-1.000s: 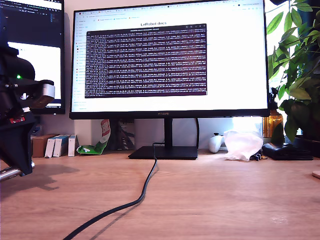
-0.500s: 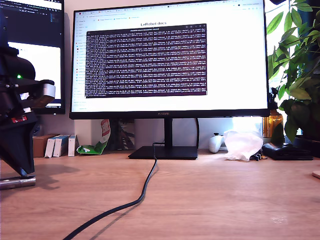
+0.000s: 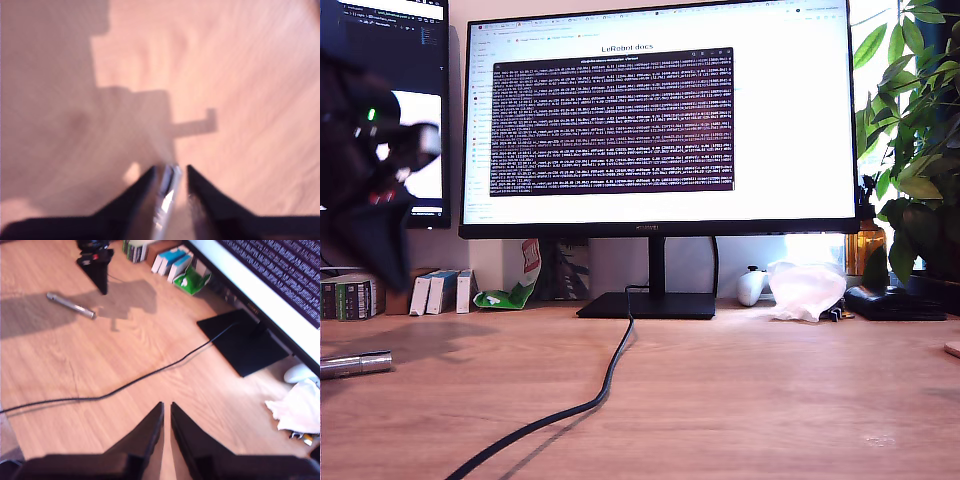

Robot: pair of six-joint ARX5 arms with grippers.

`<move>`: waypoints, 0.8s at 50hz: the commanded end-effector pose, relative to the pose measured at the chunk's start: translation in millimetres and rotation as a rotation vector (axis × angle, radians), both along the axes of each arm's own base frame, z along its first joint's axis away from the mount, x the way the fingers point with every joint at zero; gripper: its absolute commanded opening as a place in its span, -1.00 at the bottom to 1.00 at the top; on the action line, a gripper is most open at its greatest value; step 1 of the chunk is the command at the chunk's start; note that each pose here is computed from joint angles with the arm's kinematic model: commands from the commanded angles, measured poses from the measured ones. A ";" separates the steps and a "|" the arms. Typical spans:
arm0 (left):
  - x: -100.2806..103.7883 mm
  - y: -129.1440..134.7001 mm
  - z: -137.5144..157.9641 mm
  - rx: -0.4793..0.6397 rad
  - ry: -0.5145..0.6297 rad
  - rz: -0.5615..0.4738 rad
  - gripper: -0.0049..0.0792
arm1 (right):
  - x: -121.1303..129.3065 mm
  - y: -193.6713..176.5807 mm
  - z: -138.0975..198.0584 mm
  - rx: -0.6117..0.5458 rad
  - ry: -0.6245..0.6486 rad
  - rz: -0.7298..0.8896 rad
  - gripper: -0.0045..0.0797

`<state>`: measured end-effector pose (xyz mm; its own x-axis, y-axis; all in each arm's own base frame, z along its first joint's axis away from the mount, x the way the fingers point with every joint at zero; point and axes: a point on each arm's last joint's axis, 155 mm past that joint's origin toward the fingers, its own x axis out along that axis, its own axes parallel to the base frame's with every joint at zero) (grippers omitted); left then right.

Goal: Pick the metallic laser pointer with your right arm, pass it to your left arm, then place it down to the left side of the table

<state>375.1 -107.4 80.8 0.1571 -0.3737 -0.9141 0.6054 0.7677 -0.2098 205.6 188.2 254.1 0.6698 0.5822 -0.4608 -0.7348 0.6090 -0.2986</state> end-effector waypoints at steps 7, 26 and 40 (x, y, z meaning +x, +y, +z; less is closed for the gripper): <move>17.1 -6.0 21.6 -0.043 -0.021 0.074 -0.93 | 8.3 9.4 23.5 0.085 -0.066 -0.001 -0.92; 65.5 -22.3 88.3 -0.160 -0.197 0.143 -0.93 | 78.6 -55.1 87.6 0.210 -0.314 -0.373 -0.92; 70.6 -34.2 108.9 -0.149 -0.292 0.100 -0.93 | 130.2 -146.9 99.6 0.186 -0.412 -0.687 -0.92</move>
